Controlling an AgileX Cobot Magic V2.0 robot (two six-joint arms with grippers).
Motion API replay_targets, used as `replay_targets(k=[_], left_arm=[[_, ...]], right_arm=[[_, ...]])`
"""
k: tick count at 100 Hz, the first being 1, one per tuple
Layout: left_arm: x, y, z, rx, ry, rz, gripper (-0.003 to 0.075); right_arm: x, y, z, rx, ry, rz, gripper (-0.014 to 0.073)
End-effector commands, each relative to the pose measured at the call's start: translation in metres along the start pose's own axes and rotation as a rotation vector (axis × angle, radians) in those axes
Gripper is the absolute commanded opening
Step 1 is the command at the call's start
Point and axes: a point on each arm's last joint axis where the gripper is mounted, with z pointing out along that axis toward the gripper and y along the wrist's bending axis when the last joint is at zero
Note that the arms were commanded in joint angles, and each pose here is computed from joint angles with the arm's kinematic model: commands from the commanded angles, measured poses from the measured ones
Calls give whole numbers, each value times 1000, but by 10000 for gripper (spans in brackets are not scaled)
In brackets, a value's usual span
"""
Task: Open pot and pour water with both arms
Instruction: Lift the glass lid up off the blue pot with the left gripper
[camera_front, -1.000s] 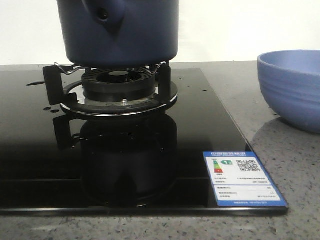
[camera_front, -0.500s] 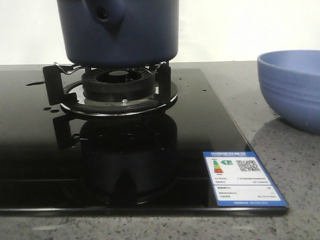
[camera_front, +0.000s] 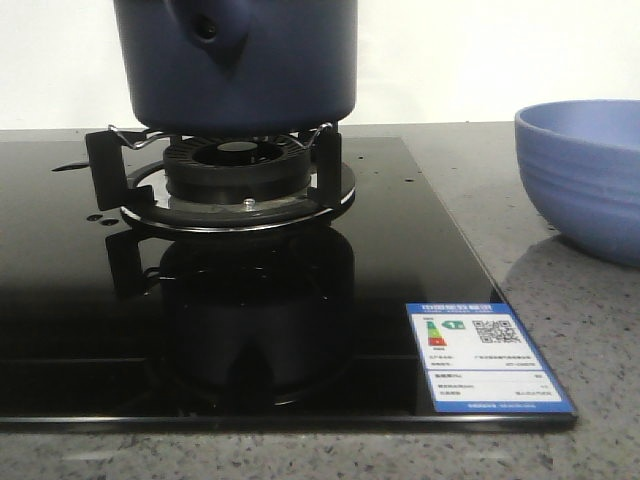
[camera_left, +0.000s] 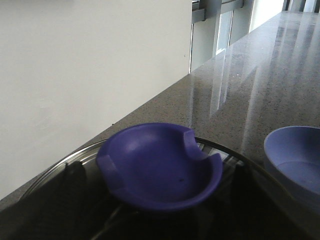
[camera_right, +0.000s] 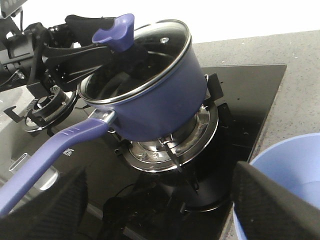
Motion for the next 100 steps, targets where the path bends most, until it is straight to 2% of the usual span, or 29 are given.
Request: replay_targets(k=[1, 25, 73, 85, 100], left_arm=[[-27, -10, -1, 24, -113, 2, 525], [-27, -15, 8, -1, -88, 2, 525], [-34, -4, 17, -18, -104, 3, 521], [-34, -4, 17, -18, -104, 3, 473], [-35, -7, 16, 10, -117, 5, 374]], right_arm=[[-15, 5, -5, -4, -87, 1, 533], [-15, 5, -5, -6, -89, 6, 533], [-16, 7, -5, -28, -94, 33, 533], [-16, 7, -5, -28, -94, 33, 533], [-16, 7, -5, -28, -94, 33, 533]])
